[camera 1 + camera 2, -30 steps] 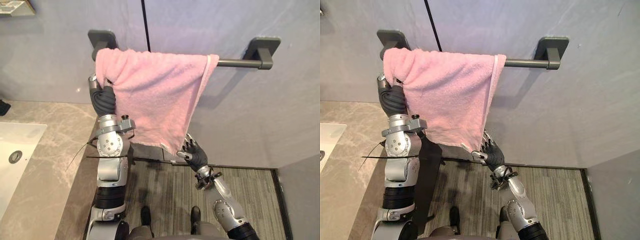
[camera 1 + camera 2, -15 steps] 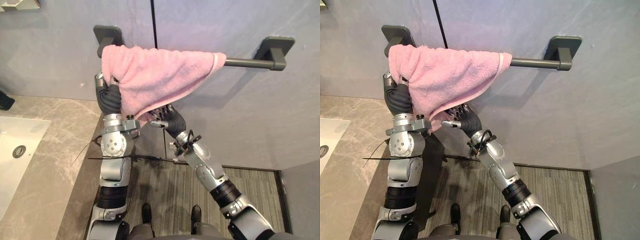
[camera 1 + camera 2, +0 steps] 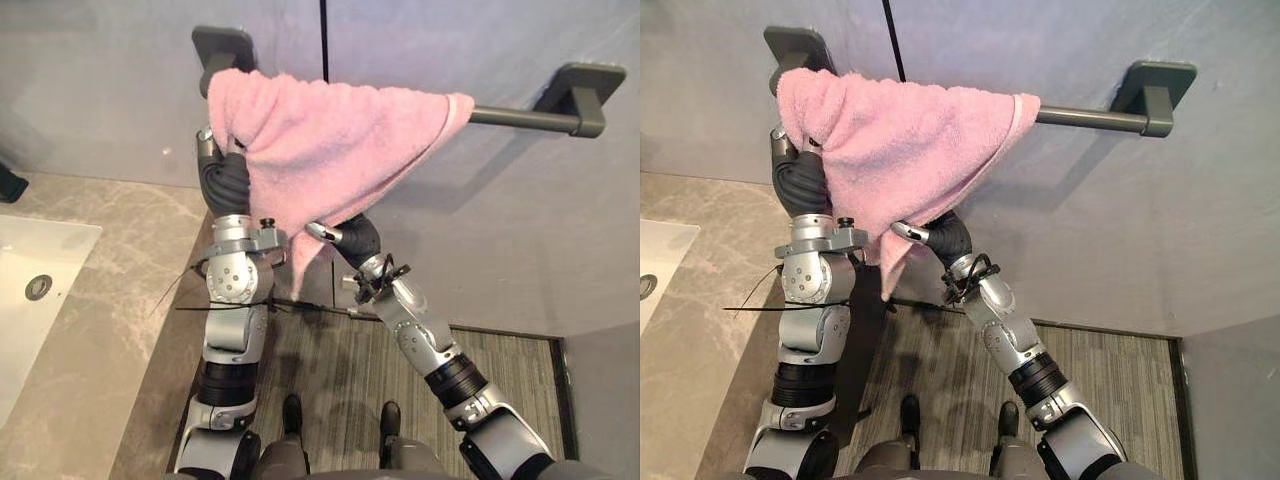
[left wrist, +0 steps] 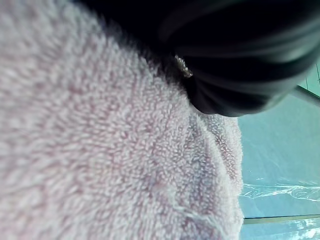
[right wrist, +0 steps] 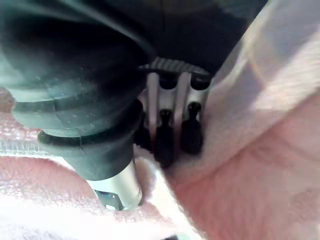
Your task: Organize washtable
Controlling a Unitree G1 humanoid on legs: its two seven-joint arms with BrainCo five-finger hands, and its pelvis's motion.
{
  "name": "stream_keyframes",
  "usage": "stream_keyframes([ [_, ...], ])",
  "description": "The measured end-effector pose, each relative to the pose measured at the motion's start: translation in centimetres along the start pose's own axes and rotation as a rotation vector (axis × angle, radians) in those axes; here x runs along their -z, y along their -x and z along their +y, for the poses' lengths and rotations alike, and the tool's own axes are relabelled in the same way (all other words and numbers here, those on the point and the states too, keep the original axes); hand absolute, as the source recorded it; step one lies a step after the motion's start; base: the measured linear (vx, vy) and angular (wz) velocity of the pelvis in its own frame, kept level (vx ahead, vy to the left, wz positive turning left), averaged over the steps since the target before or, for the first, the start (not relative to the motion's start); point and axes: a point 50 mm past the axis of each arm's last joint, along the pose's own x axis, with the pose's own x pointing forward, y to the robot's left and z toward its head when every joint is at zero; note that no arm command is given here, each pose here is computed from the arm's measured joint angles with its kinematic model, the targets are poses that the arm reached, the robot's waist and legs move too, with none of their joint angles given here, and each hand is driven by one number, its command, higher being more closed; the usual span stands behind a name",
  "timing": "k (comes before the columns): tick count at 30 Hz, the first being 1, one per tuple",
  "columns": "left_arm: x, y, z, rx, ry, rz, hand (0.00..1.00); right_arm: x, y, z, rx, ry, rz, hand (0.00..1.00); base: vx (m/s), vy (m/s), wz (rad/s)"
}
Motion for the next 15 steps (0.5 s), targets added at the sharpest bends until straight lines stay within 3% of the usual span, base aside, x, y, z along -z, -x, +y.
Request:
stream_keyframes([
  [7, 0.5, 0.1, 0.2, 0.001, -0.010, 0.021, 1.00, 0.6, 5.3, -4.9, 0.269, -0.039, -0.025, 1.00, 0.02, 0.002, 0.00],
  [15, 0.9, 0.5, 0.5, 0.031, -0.016, 0.042, 1.00, -2.5, 7.4, -6.9, 0.353, 0.017, -0.133, 1.00, -0.01, 0.003, -0.07],
])
